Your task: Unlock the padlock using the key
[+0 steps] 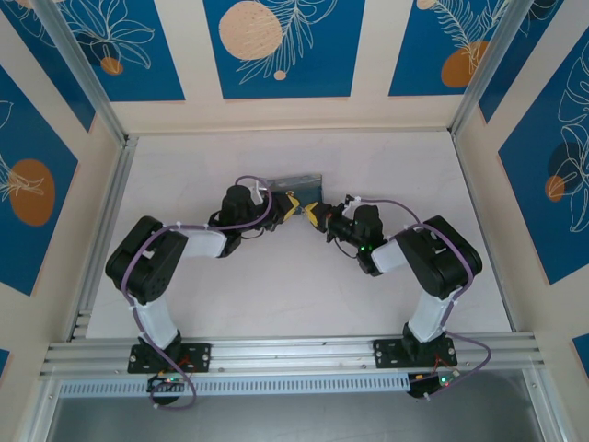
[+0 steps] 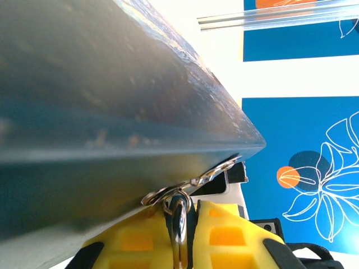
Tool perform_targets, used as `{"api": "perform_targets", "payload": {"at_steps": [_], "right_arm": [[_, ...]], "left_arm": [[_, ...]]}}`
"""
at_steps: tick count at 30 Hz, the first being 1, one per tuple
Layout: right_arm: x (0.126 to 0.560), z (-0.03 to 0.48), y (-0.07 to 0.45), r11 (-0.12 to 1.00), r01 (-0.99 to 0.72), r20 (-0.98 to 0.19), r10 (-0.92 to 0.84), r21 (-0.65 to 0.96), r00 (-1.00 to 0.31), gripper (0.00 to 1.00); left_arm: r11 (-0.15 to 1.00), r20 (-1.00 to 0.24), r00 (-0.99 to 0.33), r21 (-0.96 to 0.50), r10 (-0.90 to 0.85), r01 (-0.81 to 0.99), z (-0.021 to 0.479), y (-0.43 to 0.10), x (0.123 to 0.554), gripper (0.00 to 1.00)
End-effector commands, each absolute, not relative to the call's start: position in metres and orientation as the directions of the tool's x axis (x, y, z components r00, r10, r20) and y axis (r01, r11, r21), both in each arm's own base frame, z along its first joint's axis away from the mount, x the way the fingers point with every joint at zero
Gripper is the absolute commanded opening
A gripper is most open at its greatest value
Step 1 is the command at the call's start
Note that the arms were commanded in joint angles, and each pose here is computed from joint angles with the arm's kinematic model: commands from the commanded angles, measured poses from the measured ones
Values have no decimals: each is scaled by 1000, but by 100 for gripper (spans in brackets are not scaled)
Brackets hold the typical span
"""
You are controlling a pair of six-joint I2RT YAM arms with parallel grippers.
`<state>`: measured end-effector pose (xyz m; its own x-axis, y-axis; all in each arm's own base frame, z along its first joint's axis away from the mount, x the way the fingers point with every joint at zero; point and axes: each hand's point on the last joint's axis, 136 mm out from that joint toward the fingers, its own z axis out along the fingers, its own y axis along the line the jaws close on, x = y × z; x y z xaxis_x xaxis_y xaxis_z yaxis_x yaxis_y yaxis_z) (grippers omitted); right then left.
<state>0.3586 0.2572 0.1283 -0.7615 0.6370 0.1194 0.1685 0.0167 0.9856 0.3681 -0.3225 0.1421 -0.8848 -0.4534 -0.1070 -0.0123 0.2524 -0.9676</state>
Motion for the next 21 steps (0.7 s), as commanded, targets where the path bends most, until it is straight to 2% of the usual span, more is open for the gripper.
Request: {"api": "perform_targets", "payload": {"at_steps": [1,5,7,9,15,18,21], "right_arm": [[352,158,283,44,8,-17,547,999,-837,0],[339,157,286,239,-207,-296,444,949,-845,0],[334,149,284,331,-246,-371,397,911,-839,0],[331,147,281,367,-289,-423,369,884,-827,0],[333,156,281,331,-285,-406,393,900,-825,0],[335,165,284,269,-262,-358,420,927,-834,0],[337,181,288,162,-228,-278,451,960,-848,0]], "left_arm": [[206,-130,-938,-976,-321,65,160,-346,341,0],[207,-130,-938,-976,-321,65,160,-346,340,0],[206,-132,-938,-976,-320,67,161,-346,340,0],[209,-129,-938,-976,-320,63,160,-346,340,0],[212,-130,-938,-975,-320,63,158,-346,341,0],[213,-128,-939,-975,-321,60,157,-346,341,0],[214,-128,-939,-975,-319,60,156,-346,340,0]]}}
